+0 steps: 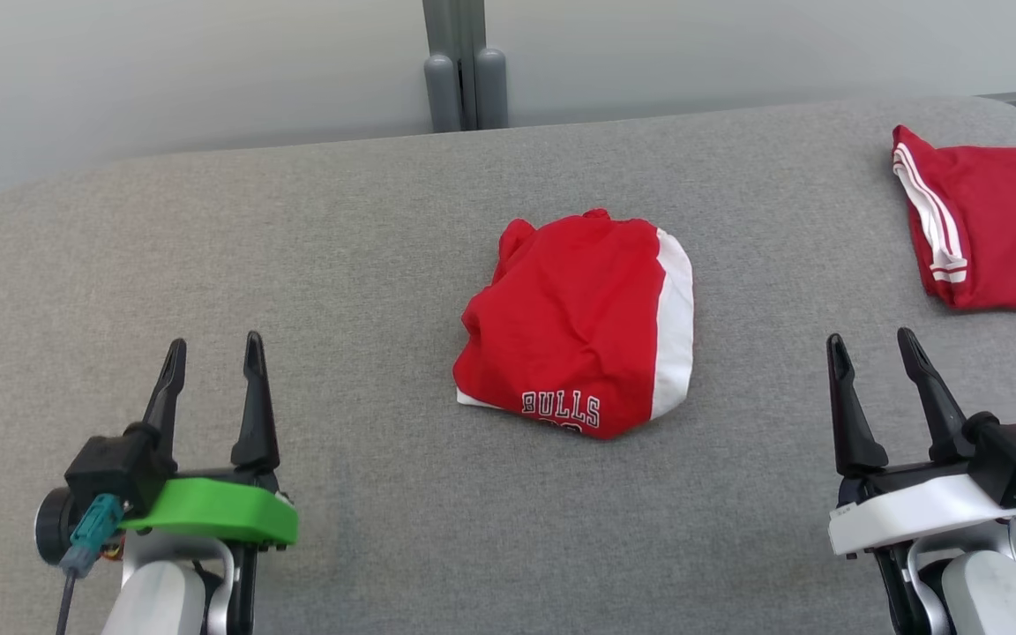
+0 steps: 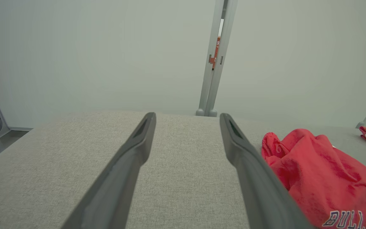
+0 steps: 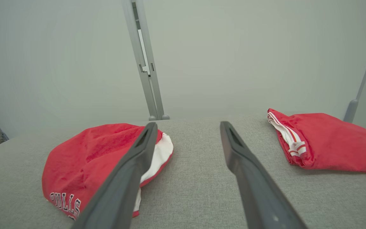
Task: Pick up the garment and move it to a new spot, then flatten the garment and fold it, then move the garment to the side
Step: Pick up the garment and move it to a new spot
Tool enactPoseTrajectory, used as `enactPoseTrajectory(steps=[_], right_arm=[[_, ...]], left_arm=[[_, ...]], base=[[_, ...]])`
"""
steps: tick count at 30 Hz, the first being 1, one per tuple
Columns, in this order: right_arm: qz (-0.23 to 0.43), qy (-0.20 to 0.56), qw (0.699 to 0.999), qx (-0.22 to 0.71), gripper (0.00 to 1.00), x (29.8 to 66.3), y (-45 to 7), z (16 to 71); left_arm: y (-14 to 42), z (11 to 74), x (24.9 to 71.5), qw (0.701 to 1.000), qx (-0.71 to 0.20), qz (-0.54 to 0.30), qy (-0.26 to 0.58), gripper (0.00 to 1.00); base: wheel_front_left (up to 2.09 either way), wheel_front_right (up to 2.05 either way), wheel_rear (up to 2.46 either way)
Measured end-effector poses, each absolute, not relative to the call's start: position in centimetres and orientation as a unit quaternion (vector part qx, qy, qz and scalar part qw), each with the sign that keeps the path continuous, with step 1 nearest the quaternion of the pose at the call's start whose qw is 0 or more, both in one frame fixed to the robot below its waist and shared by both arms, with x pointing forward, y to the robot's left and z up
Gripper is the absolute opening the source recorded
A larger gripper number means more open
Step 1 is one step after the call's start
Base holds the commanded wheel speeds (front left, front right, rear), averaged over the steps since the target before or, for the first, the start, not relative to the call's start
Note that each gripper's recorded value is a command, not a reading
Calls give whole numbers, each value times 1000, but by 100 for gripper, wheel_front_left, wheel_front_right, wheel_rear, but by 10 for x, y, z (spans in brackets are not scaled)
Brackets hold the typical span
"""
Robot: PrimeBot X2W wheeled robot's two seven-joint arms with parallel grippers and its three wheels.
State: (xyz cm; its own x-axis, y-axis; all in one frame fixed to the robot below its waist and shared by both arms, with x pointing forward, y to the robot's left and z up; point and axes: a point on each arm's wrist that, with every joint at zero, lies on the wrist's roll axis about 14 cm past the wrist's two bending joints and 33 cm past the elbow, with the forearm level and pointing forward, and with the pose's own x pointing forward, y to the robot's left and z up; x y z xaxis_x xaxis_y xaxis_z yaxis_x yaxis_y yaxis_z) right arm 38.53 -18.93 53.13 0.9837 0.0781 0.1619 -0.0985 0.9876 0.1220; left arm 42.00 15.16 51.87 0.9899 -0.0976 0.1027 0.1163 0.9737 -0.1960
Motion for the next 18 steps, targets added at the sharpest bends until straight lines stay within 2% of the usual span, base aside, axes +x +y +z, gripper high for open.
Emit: enactPoseTrajectory(steps=[10,18], right_arm=[[60,-74,993,68,100,383,-180,529],[61,-63,993,76,100,379,-176,521]], left_arm=[[177,501,385,995,-95,-28,-29,100],[183,500,380,996,-86,-25,-30,100]], base=[[0,0,0],[0,0,0]])
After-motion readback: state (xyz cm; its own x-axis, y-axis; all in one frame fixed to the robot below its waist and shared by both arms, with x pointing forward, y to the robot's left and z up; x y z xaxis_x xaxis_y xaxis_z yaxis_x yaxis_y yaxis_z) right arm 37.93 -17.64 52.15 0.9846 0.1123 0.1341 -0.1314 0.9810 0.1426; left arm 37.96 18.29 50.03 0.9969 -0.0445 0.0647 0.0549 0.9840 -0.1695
